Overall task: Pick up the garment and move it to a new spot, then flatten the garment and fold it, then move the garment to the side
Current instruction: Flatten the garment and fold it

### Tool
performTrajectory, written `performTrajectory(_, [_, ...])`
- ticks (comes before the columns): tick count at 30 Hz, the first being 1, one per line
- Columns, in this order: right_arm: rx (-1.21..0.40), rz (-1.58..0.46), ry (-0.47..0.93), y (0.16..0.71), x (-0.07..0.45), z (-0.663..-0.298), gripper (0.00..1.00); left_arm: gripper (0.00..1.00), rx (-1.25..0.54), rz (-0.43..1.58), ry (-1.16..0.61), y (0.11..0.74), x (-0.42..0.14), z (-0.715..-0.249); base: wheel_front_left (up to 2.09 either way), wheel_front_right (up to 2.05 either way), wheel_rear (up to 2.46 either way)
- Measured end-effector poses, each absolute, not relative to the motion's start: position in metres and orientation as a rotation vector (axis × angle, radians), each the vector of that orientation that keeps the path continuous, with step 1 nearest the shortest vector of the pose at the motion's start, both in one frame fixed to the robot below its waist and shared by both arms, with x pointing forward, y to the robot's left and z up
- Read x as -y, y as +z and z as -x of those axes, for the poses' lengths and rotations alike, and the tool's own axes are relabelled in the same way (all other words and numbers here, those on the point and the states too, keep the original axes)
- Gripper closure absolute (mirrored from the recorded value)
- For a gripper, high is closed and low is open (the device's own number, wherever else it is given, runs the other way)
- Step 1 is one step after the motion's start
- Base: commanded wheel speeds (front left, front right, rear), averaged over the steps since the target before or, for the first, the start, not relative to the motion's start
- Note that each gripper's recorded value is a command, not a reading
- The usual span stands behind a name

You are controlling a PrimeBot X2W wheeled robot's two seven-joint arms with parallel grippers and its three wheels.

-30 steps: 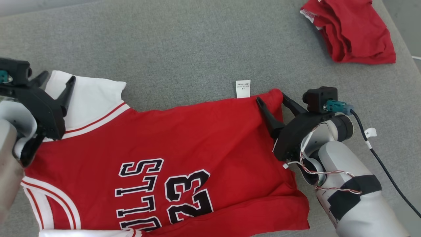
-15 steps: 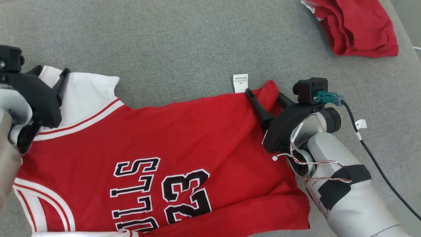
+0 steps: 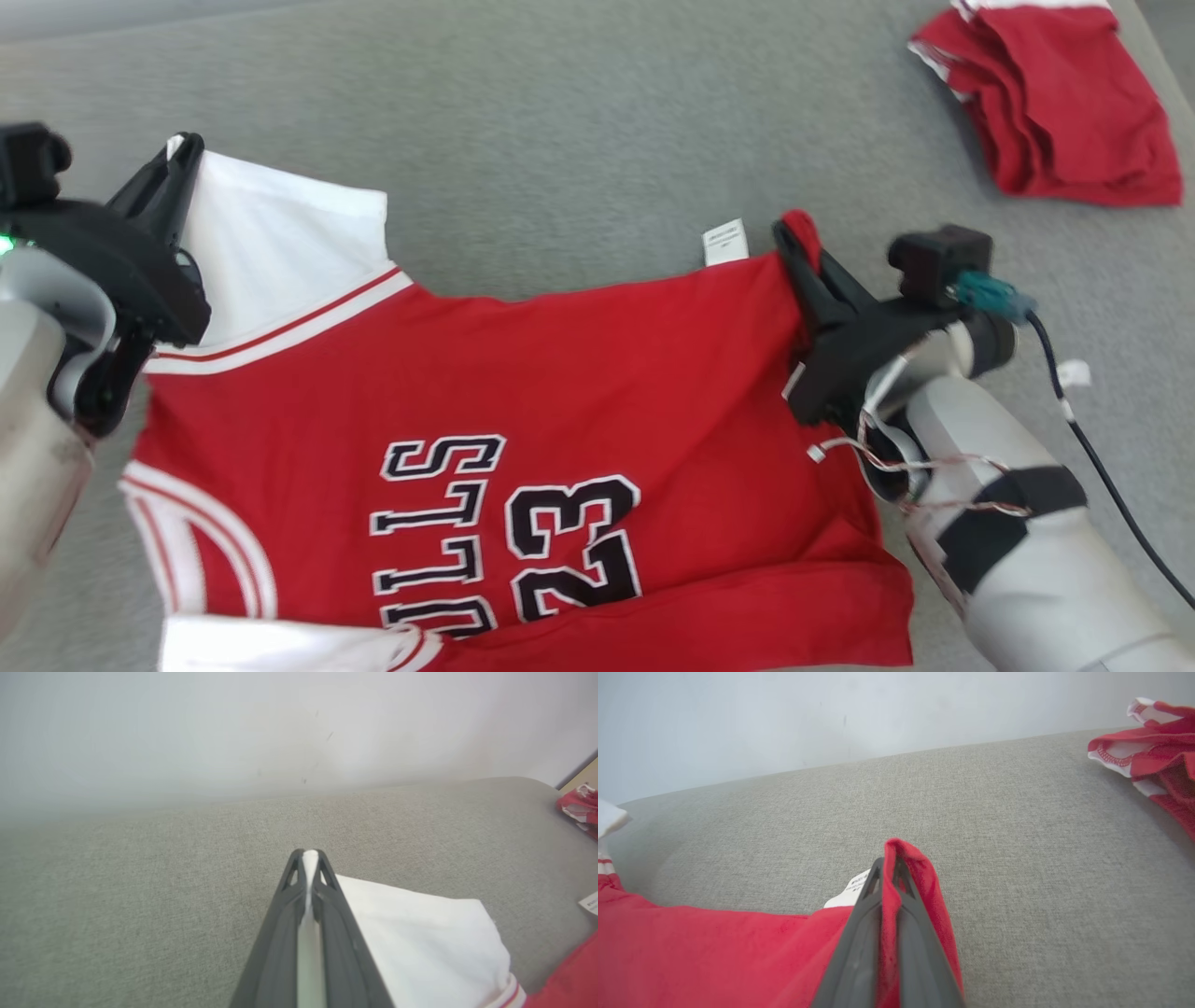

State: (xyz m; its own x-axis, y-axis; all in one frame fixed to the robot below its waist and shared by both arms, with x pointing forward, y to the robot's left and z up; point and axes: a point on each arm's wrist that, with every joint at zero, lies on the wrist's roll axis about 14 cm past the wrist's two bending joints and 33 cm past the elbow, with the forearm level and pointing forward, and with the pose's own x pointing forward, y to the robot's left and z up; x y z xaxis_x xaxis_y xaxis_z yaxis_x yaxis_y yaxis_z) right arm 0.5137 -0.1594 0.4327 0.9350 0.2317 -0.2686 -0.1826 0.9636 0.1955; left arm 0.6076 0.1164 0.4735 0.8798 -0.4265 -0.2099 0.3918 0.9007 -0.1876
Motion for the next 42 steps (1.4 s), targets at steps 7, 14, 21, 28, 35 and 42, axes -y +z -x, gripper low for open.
performTrajectory(7, [-0.235, -0.174, 0.271, 0.441, 0.151, -0.497, 1.00, 1.00, -0.118, 0.201, -0.429, 0.511, -0.140, -0.576, 0.00, 0.00, 0.00])
performTrajectory(14, [-0.202, -0.209, 0.294, 0.447, 0.153, -0.470, 1.00, 1.00, -0.058, 0.317, -0.413, 0.530, -0.150, -0.524, 0.00, 0.00, 0.00])
performTrajectory(21, [-0.210, -0.267, 0.283, 0.443, 0.160, -0.439, 1.00, 1.00, -0.059, 0.378, -0.324, 0.518, -0.162, -0.458, 0.00, 0.00, 0.00])
performTrajectory(28, [-0.195, -0.335, 0.273, 0.445, 0.158, -0.419, 1.00, 1.00, -0.108, 0.476, -0.201, 0.491, -0.171, -0.404, 0.00, 0.00, 0.00])
performTrajectory(35, [-0.241, -0.374, 0.244, 0.429, 0.162, -0.389, 1.00, 1.00, -0.179, 0.516, -0.137, 0.462, -0.169, -0.367, 0.00, 0.00, 0.00])
performTrajectory(42, [-0.257, -0.391, 0.206, 0.423, 0.171, -0.373, 0.00, 0.00, -0.197, 0.461, -0.061, 0.445, -0.189, -0.362, 0.00, 0.00, 0.00])
